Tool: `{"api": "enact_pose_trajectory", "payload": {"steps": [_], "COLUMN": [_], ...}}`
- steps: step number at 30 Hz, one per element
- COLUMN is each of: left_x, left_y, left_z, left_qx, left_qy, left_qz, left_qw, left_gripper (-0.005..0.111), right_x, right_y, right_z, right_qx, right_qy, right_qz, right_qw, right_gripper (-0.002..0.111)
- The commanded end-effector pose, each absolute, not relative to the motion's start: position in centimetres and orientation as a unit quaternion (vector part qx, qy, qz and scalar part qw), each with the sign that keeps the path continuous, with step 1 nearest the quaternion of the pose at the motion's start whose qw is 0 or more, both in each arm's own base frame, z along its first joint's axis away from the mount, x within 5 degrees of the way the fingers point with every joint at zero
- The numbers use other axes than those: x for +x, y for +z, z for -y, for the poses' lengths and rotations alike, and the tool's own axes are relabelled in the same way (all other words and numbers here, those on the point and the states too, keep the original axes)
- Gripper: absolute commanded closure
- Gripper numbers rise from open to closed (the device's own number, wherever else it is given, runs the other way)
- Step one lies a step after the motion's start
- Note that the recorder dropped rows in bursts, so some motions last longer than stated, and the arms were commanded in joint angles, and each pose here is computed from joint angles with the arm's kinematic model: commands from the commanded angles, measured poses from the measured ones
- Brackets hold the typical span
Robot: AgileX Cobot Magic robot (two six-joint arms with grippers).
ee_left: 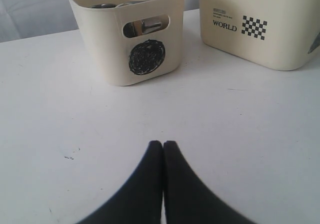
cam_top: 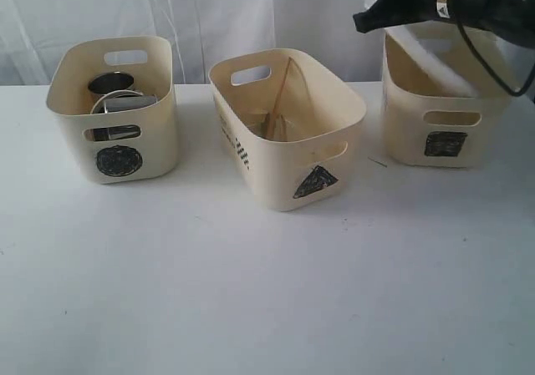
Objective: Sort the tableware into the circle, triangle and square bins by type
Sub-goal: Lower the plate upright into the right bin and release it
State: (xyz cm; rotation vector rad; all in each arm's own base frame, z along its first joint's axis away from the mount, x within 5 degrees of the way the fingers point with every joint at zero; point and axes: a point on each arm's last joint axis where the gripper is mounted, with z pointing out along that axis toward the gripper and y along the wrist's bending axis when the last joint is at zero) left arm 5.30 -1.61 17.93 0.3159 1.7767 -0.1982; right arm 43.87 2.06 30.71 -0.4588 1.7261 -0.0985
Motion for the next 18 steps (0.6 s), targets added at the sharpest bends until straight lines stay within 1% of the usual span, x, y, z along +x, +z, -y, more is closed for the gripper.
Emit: {"api": "enact_pose_trajectory", "payload": {"steps": [1,9,18], "left_x": [5.3,5.3,5.3], "left_y": [17.8,17.8,17.8], "left_z": [1.6,1.6,1.6], "left_qx": [0.135,0.135,0.135], "left_qy": [-0.087,-0.087,-0.087], "left_qz": [-0.771,-0.771,-0.771], "left_qw": [0.617,0.617,0.617], "left_gripper": [0.107,0.107,0.107], "right_x": [43.5,42.3,40.6], "right_y": [31.9,34.5,37.2], "right_z": [-1.9,-1.9,-1.9], "right_qx": [-0.202,-0.197,-0.167], "right_qy": [-0.042,-0.046,-0.028], "right_qz": [-0.740,-0.721,-0.709], "right_qw": [0.640,0.662,0.684], "right_gripper": [0.081,0.081,0.081]}}
